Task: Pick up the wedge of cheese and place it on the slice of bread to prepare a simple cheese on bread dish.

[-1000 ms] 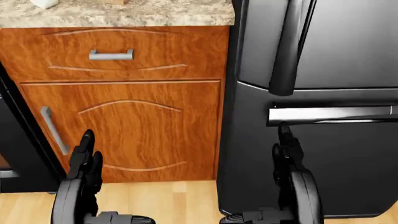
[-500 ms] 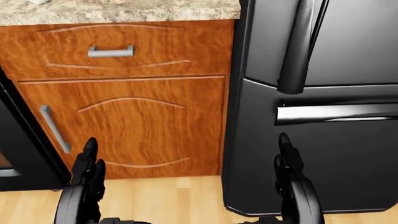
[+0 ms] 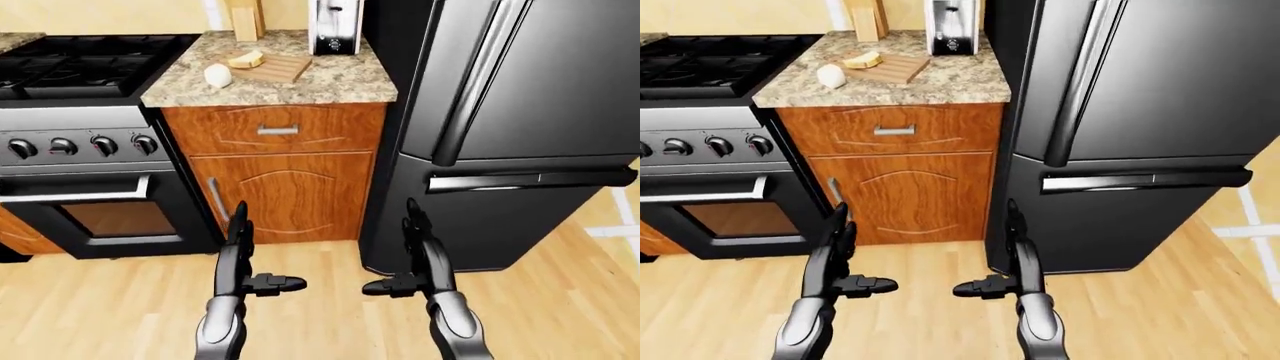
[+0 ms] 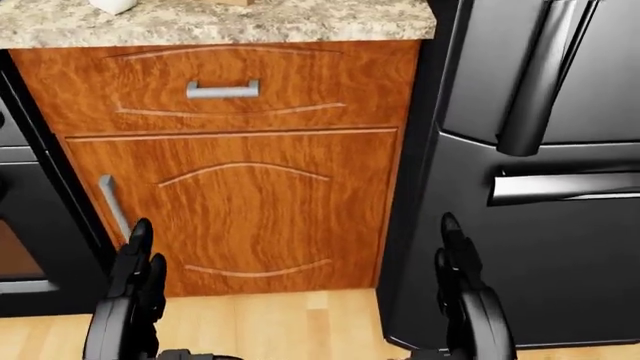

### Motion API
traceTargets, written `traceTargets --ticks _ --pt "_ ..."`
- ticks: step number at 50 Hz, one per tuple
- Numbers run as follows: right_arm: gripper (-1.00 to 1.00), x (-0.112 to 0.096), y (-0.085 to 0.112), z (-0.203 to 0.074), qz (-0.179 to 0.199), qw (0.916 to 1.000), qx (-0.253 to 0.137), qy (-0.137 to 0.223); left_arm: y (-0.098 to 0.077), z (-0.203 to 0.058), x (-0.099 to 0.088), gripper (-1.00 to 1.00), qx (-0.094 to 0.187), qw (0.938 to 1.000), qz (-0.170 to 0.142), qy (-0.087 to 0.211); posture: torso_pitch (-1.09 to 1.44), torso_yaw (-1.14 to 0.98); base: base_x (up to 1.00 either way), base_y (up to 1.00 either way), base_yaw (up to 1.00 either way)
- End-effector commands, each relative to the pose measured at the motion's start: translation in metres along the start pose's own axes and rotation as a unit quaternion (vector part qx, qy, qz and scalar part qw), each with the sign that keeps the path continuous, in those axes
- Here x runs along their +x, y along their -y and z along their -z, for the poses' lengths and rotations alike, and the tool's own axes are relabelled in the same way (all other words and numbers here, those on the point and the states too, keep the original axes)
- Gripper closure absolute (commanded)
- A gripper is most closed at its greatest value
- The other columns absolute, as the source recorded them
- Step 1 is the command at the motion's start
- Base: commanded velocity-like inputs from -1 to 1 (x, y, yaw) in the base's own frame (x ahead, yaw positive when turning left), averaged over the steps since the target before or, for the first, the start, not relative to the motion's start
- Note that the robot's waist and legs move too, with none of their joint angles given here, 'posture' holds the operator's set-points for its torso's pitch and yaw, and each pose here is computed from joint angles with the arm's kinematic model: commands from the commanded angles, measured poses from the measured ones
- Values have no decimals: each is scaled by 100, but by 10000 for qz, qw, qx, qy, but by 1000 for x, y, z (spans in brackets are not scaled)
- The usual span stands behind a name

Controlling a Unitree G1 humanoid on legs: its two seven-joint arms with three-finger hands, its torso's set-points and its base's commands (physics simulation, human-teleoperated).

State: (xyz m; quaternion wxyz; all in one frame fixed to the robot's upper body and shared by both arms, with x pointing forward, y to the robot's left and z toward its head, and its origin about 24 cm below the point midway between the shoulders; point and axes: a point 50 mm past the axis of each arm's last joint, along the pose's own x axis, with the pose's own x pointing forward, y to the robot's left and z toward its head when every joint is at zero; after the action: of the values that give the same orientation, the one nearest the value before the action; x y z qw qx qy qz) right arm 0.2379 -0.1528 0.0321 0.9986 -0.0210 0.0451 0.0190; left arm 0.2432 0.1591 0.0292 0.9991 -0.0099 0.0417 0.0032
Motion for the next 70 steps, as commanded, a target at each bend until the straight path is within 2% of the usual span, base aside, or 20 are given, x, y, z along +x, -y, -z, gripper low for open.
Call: traceTargets --ticks 1,70 --pt "-100 2 -2 -16 -24 9992 -2 399 -1 -17 3 -100 43 9991 13 425 0 0 0 33 0" --pt "-100 1 -4 -17 -97 9993 -19 368 -1 -17 1 -100 75 9989 12 455 0 0 0 36 0"
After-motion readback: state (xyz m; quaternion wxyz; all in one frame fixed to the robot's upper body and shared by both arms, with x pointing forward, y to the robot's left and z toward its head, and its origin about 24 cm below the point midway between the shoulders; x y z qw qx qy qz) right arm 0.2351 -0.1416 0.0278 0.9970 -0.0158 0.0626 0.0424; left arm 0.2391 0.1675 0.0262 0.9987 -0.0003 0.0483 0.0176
